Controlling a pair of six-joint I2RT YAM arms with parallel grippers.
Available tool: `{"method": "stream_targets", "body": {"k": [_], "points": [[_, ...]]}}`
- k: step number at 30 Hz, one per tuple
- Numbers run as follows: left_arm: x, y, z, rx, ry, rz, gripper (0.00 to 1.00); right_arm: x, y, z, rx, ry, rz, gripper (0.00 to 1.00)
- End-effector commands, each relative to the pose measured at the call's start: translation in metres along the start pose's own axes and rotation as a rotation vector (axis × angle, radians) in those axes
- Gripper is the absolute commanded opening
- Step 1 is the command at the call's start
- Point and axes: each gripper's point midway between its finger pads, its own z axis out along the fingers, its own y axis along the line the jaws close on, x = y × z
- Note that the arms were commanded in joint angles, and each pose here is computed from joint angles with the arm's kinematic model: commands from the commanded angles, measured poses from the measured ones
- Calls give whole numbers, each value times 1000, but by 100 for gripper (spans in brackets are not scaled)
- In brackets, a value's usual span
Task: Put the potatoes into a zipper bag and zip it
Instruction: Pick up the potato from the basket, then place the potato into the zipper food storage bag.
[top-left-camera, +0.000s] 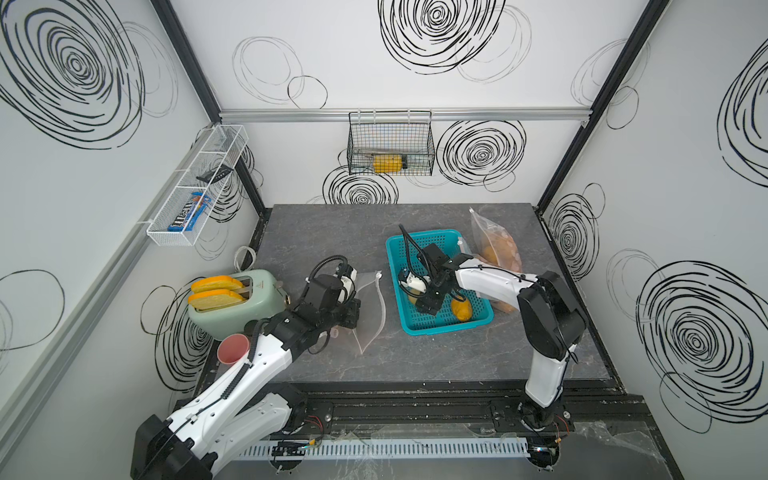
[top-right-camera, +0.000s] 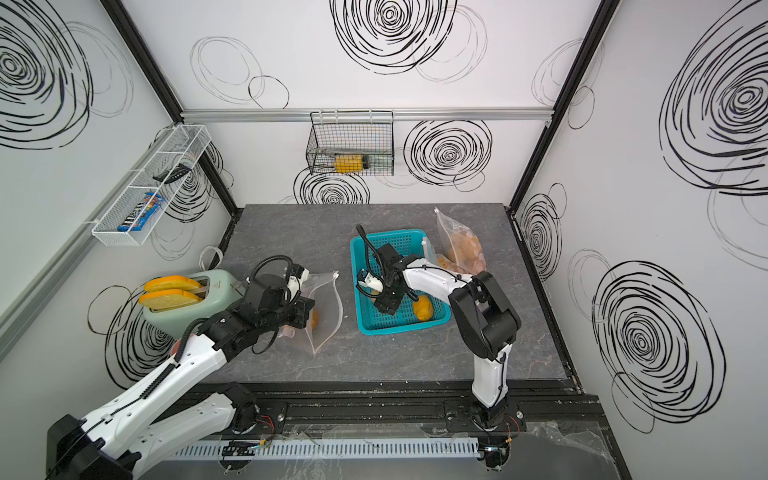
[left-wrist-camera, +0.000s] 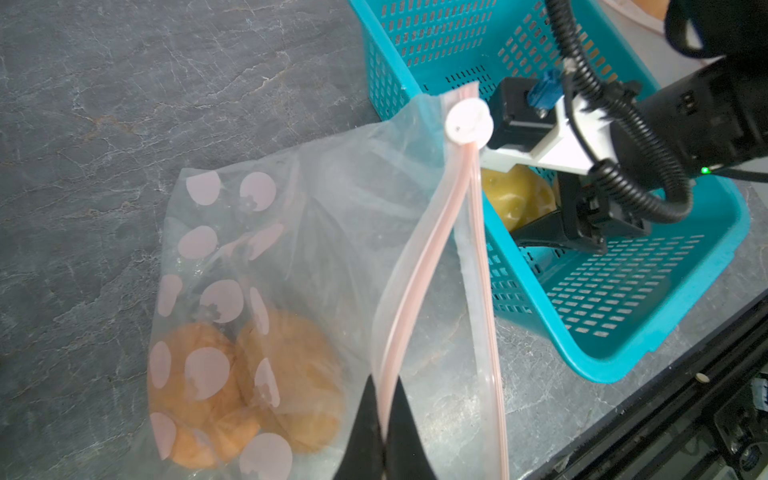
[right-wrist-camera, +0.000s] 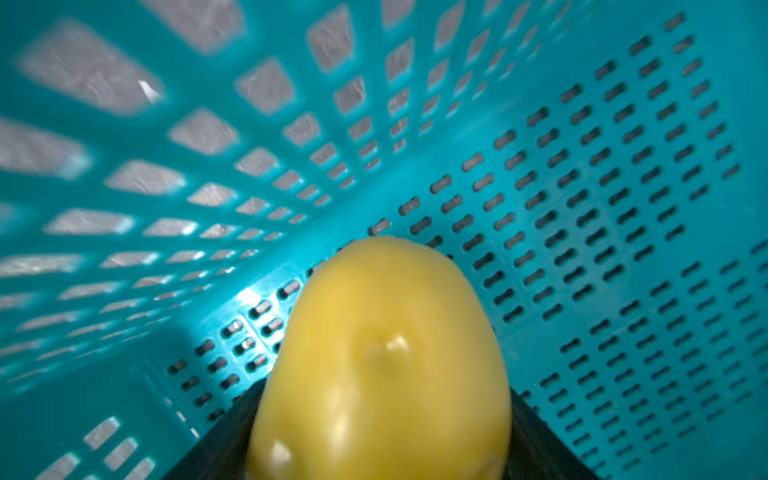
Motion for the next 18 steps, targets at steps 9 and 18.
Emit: {"method": "stream_targets", "body": {"k": [9, 18], "points": [[-6, -2, 0, 4, -31, -6, 0, -75, 36, -116, -112, -517, 74, 51], [-7, -1, -1, 8, -36, -8, 0, -101, 124, -158, -349, -828, -30, 52]]}}
